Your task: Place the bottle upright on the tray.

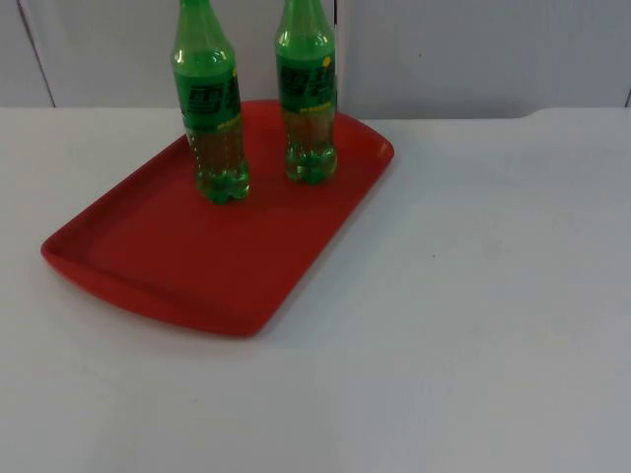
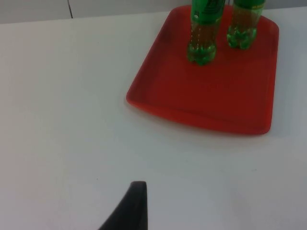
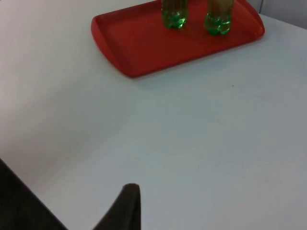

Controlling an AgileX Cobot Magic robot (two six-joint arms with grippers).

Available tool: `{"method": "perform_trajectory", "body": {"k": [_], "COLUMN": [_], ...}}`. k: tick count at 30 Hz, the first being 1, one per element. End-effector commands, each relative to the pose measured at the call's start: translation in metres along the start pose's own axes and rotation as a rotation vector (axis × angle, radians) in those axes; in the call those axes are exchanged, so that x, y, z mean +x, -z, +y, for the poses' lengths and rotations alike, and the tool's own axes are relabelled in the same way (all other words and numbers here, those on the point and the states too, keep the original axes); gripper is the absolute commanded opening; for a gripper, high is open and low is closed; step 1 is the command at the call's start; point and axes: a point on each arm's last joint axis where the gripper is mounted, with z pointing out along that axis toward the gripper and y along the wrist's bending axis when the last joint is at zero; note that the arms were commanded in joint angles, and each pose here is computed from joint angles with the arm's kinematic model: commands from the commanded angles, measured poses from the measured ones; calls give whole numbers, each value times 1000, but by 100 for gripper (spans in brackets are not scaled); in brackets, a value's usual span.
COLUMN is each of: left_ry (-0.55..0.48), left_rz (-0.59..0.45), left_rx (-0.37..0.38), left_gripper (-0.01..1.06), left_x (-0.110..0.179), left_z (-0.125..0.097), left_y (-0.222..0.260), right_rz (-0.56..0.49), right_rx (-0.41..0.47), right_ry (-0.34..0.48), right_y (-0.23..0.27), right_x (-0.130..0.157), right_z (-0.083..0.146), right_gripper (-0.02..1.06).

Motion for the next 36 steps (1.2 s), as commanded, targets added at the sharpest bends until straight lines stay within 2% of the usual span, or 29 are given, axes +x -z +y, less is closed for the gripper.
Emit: {"method": "perform_trajectory", "body": {"k": [1, 26, 30, 36], "left_ry": [6, 6, 6, 6], "left_rz": [2, 2, 2, 2], "left_rx": [7, 7, 7, 7], "left_gripper": [105, 105, 105, 105], "left_x": [1, 1, 1, 1], "left_z": [0, 0, 0, 0], "left_y": [0, 0, 0, 0], "right_rz": [-3, -3, -3, -1], "right_rx": [0, 10, 43, 157], "right_ry": [5, -13, -29, -89], "right_y": [0, 0, 0, 0], "right_x": [1, 1, 1, 1], "right_z": [0, 0, 1, 1], "right_gripper": [105, 105, 105, 105]}}
